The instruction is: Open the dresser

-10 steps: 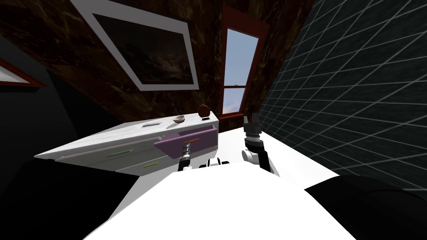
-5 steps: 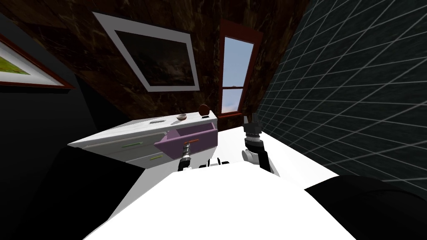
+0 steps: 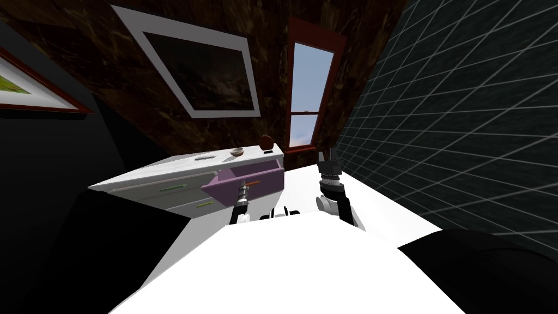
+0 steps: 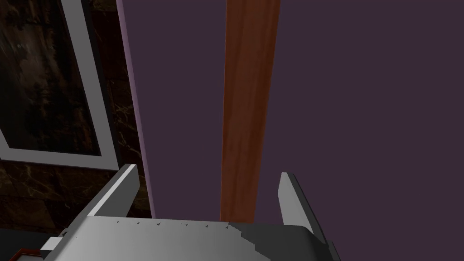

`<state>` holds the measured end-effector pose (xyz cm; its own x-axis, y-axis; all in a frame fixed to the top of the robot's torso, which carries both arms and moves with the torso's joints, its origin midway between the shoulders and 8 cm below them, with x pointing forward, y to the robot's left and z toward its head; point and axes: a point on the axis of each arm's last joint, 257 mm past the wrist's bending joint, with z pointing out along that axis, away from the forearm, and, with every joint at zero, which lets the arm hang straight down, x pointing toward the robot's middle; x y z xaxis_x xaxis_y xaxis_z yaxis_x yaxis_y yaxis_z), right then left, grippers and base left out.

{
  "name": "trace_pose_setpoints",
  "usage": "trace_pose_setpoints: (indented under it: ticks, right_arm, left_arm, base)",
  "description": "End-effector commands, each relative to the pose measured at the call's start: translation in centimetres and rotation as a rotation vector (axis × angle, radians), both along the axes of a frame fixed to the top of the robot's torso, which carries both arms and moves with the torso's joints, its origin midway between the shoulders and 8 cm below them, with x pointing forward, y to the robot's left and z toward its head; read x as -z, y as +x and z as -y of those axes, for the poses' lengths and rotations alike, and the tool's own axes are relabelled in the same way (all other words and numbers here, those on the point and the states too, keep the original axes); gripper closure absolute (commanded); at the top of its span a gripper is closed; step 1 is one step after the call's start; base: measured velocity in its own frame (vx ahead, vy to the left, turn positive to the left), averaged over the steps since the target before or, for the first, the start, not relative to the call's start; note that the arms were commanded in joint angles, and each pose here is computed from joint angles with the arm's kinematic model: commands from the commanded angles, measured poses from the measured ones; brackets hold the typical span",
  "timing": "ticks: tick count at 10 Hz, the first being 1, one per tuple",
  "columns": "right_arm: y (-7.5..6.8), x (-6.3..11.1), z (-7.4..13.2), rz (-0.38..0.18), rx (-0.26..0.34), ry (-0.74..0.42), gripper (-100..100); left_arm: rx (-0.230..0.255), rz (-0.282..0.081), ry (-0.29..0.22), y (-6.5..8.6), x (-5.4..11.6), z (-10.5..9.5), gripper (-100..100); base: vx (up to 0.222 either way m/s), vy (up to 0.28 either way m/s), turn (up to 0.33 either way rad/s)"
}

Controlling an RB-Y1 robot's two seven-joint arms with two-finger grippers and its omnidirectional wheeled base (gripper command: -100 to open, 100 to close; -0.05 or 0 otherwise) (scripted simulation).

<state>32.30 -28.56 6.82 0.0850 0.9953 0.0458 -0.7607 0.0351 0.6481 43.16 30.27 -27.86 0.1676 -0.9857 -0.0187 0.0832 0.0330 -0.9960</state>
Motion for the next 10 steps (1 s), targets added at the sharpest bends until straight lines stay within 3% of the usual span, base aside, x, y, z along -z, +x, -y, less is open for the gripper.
trace_pose_setpoints:
  ticks: [1,3,4,5,10]
  right_arm:
    - [0.0,0.0,0.0,0.0,0.0,0.0,0]
    - [0.0,0.0,0.0,0.0,0.0,0.0,0]
    - [0.0,0.0,0.0,0.0,0.0,0.0,0]
    - [0.0,0.0,0.0,0.0,0.0,0.0,0]
    - [0.0,0.0,0.0,0.0,0.0,0.0,0]
  left_arm:
    - [0.001,-0.002,0.0,0.9,-1.4,-0.2,-100]
    - [0.002,-0.002,0.001,1.4,-2.6,-0.2,-100]
    - [0.001,-0.009,-0.001,1.2,-1.9,-0.2,-100]
    - [0.001,-0.013,-0.001,1.2,-1.8,-0.2,0]
    - [0.0,-0.018,-0.002,1.1,-1.6,-0.2,0]
  base:
    - [-0.029,-0.007,0.009]
    - [-0.029,-0.007,0.005]
    - [-0.01,0.0,0.0]
    - [0.0,0.0,0.0]
    - [0.0,0.0,0.0]
